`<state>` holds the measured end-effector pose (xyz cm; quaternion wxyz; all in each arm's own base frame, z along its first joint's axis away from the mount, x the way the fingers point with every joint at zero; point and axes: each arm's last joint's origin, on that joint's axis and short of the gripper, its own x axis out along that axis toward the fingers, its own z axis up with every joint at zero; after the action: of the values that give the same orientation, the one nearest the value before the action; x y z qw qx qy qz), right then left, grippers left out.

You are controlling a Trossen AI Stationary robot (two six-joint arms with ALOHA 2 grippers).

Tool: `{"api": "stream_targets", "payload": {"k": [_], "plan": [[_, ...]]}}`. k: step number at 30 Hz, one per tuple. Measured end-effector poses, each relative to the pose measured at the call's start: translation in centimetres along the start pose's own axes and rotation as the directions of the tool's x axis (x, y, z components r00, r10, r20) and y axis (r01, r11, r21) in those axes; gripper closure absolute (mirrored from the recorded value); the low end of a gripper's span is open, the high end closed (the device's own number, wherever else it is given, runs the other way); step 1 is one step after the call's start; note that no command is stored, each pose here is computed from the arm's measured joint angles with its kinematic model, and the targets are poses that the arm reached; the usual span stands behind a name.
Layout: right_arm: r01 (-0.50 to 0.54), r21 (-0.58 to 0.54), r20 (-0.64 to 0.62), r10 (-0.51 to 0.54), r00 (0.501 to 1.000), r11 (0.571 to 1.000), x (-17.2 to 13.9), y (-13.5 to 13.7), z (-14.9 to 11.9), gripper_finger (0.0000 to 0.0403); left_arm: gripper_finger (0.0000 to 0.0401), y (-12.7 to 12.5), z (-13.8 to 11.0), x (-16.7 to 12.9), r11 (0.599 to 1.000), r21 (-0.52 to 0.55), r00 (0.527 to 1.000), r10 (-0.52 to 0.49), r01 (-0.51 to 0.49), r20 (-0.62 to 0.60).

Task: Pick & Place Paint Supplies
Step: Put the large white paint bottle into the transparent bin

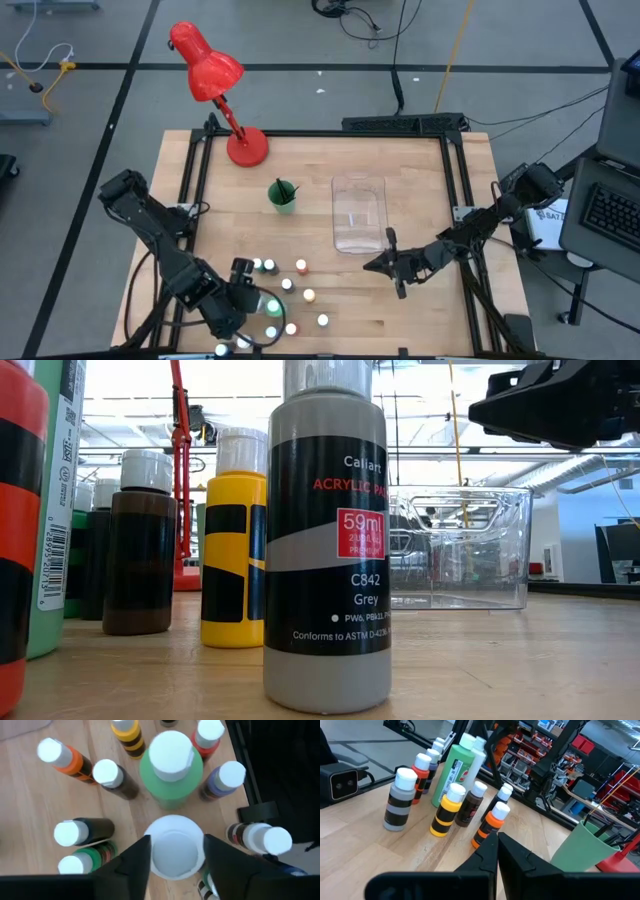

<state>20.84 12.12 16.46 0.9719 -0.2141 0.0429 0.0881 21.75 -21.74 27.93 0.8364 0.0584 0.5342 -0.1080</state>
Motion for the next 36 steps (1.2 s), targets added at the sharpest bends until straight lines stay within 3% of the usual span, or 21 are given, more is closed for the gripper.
{"api": "stream_targets", "payload": {"k": [6, 16, 25, 30, 32, 36], "plan": [[0.0, -0.001, -0.001, 0.0, 1.0, 1.0, 0.0, 0.0, 0.0, 0.0399, 0.0298, 0.0, 0.0, 0.0, 1.0, 0.027, 1.0, -0.009, 0.009, -0.003], [-0.001, 0.001, -0.003, 0.001, 1.0, 1.0, 0.0, 0.0, 0.0, 0.0399, 0.0301, 0.3, -0.3, -0.9, 0.997, 0.071, 1.0, -0.013, 0.014, -0.017], [-0.001, 0.015, -0.003, 0.001, 1.0, 1.0, 0.0, 0.0, 0.0, 0.0399, 0.0301, 2.2, 0.9, -9.2, 0.999, -0.009, 0.988, 0.05, -0.049, 0.144], [-0.001, 0.025, -0.003, 0.001, 1.0, 1.0, 0.0, 0.0, 0.0, 0.0399, 0.0301, 3.5, 2.3, -14.4, 0.998, -0.036, 0.947, 0.065, -0.056, 0.314], [-0.001, 0.057, -0.004, 0.001, 1.0, 0.998, 0.0, 0.0, 0.0, 0.0399, 0.0301, 4.3, 2.8, -16.1, 0.99, -0.06, 0.915, 0.144, -0.131, 0.376], [-0.002, 0.145, -0.003, 0.002, 1.0, 0.989, 0.0, 0.0, 0.0, 0.0399, 0.0301, 6.8, 4.4, -18.4, 0.941, -0.202, 0.799, 0.338, -0.272, 0.497]]}}
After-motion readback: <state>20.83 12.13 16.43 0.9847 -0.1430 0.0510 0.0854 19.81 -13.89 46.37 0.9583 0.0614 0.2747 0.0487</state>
